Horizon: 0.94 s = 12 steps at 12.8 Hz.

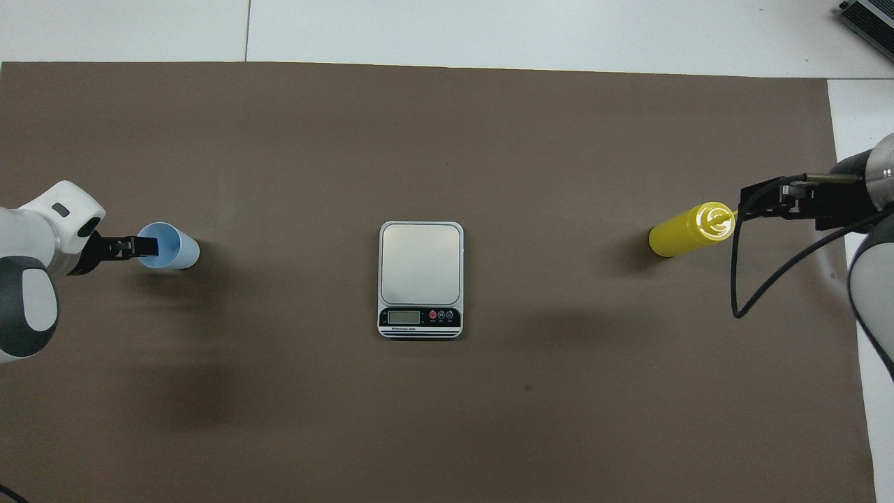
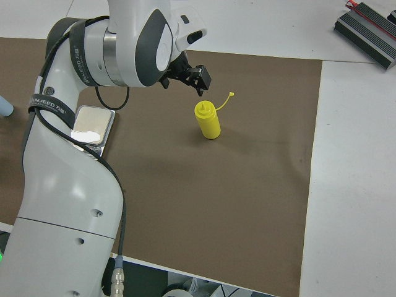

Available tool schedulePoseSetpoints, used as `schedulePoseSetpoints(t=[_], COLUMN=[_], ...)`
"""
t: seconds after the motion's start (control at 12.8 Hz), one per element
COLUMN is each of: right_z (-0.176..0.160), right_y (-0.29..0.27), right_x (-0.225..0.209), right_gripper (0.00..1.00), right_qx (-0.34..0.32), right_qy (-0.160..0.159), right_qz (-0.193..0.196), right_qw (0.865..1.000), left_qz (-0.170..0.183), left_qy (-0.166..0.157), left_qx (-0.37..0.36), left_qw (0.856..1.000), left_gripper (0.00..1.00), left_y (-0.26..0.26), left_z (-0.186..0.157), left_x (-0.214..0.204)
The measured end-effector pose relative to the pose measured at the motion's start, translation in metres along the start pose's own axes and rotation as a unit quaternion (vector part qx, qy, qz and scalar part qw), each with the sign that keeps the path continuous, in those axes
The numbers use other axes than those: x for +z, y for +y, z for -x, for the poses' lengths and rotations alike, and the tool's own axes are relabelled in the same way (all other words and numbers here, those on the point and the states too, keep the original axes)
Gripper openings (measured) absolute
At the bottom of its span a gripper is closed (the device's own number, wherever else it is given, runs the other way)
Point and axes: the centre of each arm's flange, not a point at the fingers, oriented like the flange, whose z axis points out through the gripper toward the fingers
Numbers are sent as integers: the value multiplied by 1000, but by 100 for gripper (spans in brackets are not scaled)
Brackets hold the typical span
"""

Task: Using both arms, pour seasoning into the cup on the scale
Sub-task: 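Lift the blue cup with the left gripper and carry it over the scale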

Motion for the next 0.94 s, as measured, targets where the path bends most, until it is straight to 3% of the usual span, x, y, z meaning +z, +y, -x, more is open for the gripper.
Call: schedulePoseSetpoints(t=[0.31, 0.47, 0.55, 0.78, 0.86, 0.94], right_z=[0, 0, 0, 0, 0, 0], right_y=[0, 0, 0, 0, 0, 0], right_x=[0, 0, 0, 0, 0, 0], right_gripper=[100, 100, 100, 100, 100, 100], right_qx=[0, 0, 0, 0, 0, 0], right_qy=[0, 0, 0, 0, 0, 0], right_qz=[0, 0, 0, 0, 0, 0], right_qw=[1000, 1000, 1000, 1000, 1000, 1000], left_qz=[2, 2, 2, 3, 3, 4], left_qy=[-1, -2, -2, -4, -6, -7], left_qx=[-5, -5, -5, -3, -1, 1], left_qw=[1000, 1000, 1000, 1000, 1000, 1000], left_gripper=[95, 73, 71, 36, 36, 26], left_y=[0, 0, 0, 2, 4, 7], left_z=[1, 1, 1, 2, 2, 3], left_x=[2, 3, 4, 6, 7, 8])
